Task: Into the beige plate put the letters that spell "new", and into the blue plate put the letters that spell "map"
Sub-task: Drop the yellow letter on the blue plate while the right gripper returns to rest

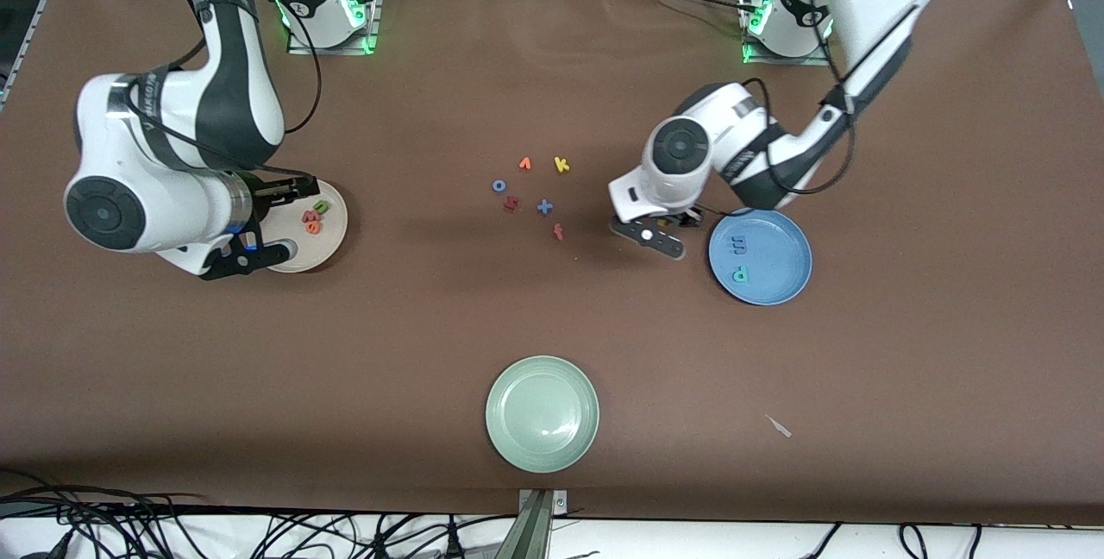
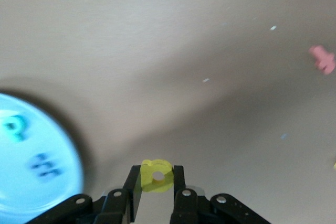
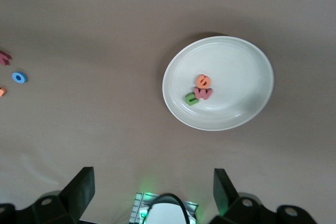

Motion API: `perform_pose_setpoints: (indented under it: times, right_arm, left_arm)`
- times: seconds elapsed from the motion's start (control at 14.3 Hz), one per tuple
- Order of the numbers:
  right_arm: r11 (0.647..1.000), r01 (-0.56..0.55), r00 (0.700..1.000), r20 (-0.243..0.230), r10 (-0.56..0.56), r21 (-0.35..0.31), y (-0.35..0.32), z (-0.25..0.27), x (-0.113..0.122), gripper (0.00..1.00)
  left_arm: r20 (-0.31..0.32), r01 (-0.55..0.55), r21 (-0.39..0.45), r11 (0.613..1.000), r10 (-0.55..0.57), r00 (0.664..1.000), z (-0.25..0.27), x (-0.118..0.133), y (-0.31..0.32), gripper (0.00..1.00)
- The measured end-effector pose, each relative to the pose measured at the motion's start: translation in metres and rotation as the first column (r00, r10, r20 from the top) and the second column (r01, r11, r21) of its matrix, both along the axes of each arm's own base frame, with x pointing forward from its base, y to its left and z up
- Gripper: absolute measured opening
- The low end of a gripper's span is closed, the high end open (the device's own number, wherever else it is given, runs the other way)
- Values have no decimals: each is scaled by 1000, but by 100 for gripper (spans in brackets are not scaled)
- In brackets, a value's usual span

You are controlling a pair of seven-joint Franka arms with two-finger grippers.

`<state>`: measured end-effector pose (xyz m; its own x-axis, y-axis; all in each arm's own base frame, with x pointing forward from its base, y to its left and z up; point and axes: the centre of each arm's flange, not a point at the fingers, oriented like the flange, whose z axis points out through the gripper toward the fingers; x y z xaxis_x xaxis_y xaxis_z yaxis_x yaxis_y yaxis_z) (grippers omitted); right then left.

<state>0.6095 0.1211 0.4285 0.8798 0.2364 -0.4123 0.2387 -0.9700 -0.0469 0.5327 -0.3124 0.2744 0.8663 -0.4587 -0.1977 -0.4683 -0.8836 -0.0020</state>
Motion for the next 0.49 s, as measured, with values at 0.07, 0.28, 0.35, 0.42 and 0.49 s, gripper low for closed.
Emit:
perform_pose_setpoints:
  times: [0.07, 0.28, 0.35, 0.42, 0.49]
  right_arm:
    - [1000, -11, 1000, 23, 12, -18, -3, 17, 0, 100]
    - [998, -49, 995, 90, 52, -36, -14, 69, -13, 100]
    - [998, -55, 993, 107, 57, -19, -19, 82, -19, 100]
    - [998, -58, 991, 125, 58, 3, -26, 92, -26, 100]
    - [998, -58, 988, 145, 55, 21, -34, 101, -32, 100]
  left_arm:
    - [-26, 36, -4, 999, -36, 999, 4, 8, 22, 28]
    - [-74, 126, -33, 992, -128, 989, 5, 32, 86, 28]
    - [-80, 140, -43, 989, -143, 986, 3, 37, 101, 28]
    - [-84, 151, -50, 987, -155, 984, 2, 40, 112, 28]
    - [-85, 162, -53, 985, -167, 982, 0, 43, 121, 28]
